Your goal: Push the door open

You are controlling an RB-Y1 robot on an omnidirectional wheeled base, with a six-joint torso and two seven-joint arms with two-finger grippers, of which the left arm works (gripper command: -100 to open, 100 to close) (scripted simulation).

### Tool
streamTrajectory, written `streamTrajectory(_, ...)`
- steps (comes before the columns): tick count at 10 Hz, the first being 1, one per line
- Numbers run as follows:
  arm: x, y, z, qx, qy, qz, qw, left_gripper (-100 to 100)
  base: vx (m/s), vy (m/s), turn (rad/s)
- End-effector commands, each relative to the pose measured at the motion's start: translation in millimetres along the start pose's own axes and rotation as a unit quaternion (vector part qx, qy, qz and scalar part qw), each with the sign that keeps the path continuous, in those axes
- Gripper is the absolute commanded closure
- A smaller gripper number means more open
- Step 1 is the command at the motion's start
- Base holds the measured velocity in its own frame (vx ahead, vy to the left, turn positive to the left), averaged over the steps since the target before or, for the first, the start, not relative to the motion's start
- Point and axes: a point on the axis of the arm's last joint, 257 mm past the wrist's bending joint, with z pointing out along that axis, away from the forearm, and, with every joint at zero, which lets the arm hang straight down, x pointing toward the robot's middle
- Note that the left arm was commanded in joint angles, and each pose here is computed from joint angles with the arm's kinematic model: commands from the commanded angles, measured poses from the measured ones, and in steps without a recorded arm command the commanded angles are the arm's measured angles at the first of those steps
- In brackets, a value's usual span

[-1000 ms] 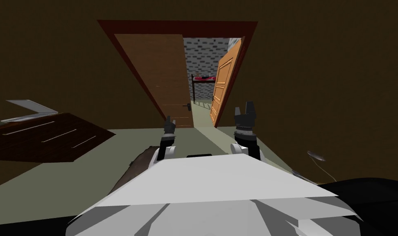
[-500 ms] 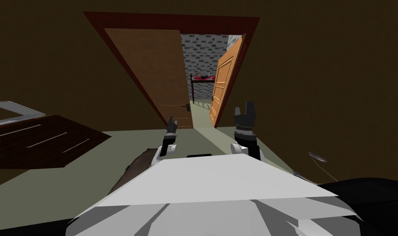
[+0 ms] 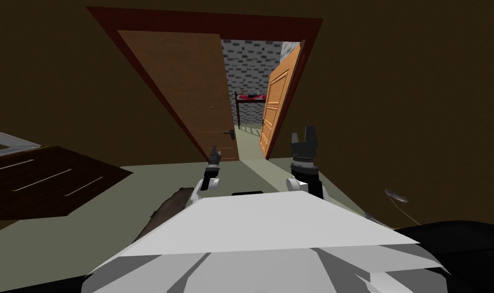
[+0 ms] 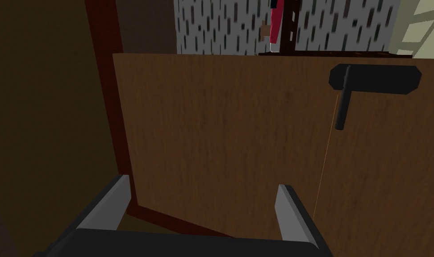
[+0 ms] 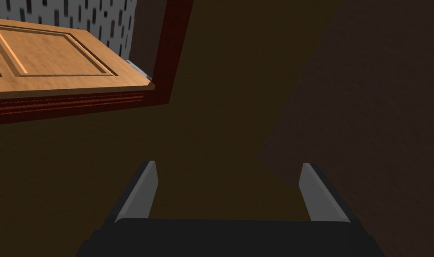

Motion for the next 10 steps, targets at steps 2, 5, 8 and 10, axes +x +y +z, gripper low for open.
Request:
streamTrajectory(2, -4.5, 20.8, 5.4, -0.015, 0.003, -0.001, 0.9999, -100, 0.066, 0.001, -0.036)
streamTrajectory(5, -8.7, 37.4, 10.6, -0.027, 0.006, -0.002, 0.9996, -100, 0.072, 0.004, -0.029)
streamTrajectory(8, -14.1, 56.7, 14.7, -0.042, 0.007, -0.002, 0.9991, -100, 0.065, -0.003, -0.031)
streamTrajectory(10, -19.9, 69.7, 20.9, -0.051, 0.007, -0.003, 0.9987, -100, 0.090, 0.011, -0.049)
